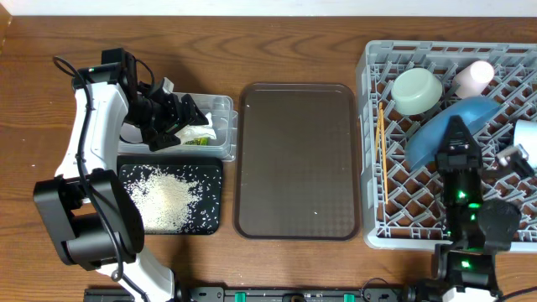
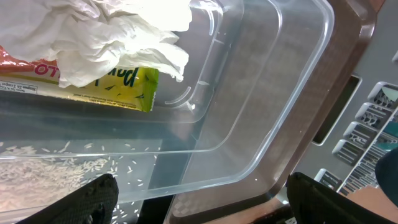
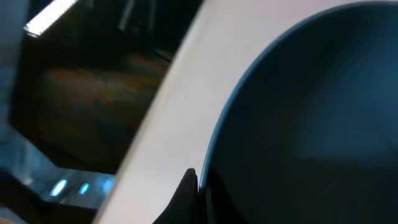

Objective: Sort waste into correct bins and load items into the dishwasher rack

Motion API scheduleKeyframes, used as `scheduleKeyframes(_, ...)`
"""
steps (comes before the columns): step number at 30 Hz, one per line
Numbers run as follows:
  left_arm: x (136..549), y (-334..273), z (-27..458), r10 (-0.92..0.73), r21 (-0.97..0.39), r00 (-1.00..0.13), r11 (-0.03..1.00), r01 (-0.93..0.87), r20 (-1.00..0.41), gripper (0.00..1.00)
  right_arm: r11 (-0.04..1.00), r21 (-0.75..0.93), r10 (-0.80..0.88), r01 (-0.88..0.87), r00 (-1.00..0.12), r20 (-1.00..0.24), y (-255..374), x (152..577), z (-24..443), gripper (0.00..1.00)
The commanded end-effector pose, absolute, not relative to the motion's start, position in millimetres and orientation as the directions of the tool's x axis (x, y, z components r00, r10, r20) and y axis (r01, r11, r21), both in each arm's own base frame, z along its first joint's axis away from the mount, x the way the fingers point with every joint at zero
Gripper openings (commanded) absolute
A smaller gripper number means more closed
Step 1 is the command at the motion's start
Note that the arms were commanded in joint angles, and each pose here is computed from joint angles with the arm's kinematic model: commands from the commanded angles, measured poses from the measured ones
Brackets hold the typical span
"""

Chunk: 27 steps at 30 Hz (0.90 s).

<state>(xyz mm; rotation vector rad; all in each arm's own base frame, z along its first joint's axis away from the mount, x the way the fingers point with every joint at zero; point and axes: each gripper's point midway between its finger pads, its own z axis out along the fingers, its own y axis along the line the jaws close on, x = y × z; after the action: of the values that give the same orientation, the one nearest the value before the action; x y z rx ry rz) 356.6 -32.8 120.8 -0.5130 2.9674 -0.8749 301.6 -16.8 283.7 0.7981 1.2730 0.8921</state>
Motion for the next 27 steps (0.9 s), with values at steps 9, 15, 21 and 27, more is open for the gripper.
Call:
scheduleKeyframes(9,358.6,-29.7,128.5,-0.325,-0.521,-0.943,0.794,-0.312,0.069,0.9,0.409,0.908,0.911,-0.088,0.089,-0.402,-29.8,294.5,244.7,0.01)
scheduleKeyframes(15,358.5,-29.7,128.4,-0.325,-0.521,-0.943,0.794,-0.312,0.07,0.89,0.418,0.895,0.908,-0.157,0.091,-0.408,-26.3,290.4,253.4,0.01)
scheduleKeyframes(21,358.6,-29.7,128.5,-0.325,-0.521,-0.943,0.794,-0.312,0.069,0.9,0.417,0.893,0.908,-0.172,0.043,-0.416,-17.5,290.5,251.8,0.02)
scheduleKeyframes(27,358.6,-29.7,128.6,-0.325,-0.522,-0.943,0.794,-0.312,0.069,0.89,0.407,0.893,0.909,-0.193,-0.005,-0.416,-8.7,290.0,252.0,0.08)
